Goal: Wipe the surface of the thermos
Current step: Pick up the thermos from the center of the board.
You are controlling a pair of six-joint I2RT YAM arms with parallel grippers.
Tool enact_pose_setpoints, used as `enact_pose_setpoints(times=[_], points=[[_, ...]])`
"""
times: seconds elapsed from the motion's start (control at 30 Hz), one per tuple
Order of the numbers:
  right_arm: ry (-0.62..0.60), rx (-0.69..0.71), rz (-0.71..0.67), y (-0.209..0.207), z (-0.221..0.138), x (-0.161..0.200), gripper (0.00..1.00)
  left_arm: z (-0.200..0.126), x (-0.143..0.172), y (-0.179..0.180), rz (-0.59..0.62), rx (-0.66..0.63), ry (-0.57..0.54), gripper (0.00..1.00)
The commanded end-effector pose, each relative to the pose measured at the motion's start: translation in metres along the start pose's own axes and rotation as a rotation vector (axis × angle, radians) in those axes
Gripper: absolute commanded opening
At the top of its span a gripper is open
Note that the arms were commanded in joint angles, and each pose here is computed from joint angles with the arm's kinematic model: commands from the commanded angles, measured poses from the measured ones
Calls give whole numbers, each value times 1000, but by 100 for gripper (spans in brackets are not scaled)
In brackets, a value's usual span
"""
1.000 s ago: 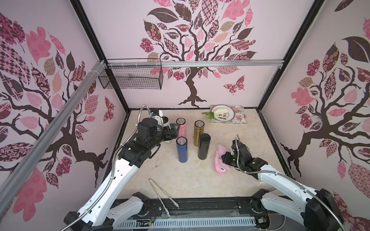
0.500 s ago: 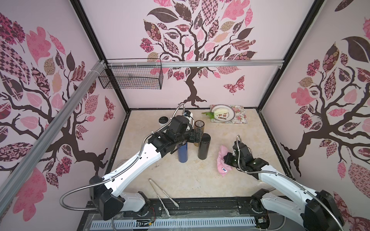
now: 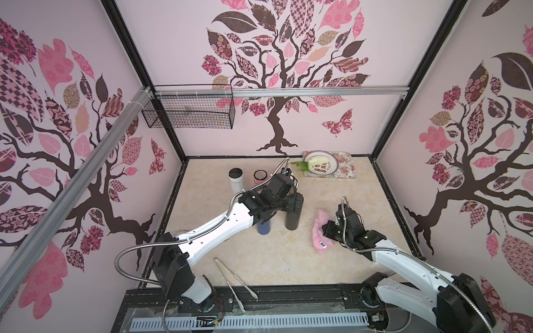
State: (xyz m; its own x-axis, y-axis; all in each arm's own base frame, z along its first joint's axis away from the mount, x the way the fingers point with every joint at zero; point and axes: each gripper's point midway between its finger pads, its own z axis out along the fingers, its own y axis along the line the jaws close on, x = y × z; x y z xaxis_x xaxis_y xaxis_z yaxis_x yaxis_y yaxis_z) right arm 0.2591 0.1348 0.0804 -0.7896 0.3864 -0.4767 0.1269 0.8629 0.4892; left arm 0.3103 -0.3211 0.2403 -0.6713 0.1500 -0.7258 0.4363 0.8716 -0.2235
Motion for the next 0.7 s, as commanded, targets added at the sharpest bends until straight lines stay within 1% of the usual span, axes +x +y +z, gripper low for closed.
enact_pose_setpoints(times=[0.0,0.1,0.27,0.47,0.67], points=[[-2,-2,9,-2,4,1,0,-11,-27,-11,2,14,-76,91],[0,1,10,-3,6,2,0,-7,-27,-17,7,22,-73,92],[-2,-3,15,-5,6,4,0,4,-24,-24,49,-21,-56,92],[5,-18,18,-5,9,7,0,18,-18,-13,56,-99,-41,91],[6,-11,7,-7,10,9,0,32,-7,-7,63,-134,-14,90]])
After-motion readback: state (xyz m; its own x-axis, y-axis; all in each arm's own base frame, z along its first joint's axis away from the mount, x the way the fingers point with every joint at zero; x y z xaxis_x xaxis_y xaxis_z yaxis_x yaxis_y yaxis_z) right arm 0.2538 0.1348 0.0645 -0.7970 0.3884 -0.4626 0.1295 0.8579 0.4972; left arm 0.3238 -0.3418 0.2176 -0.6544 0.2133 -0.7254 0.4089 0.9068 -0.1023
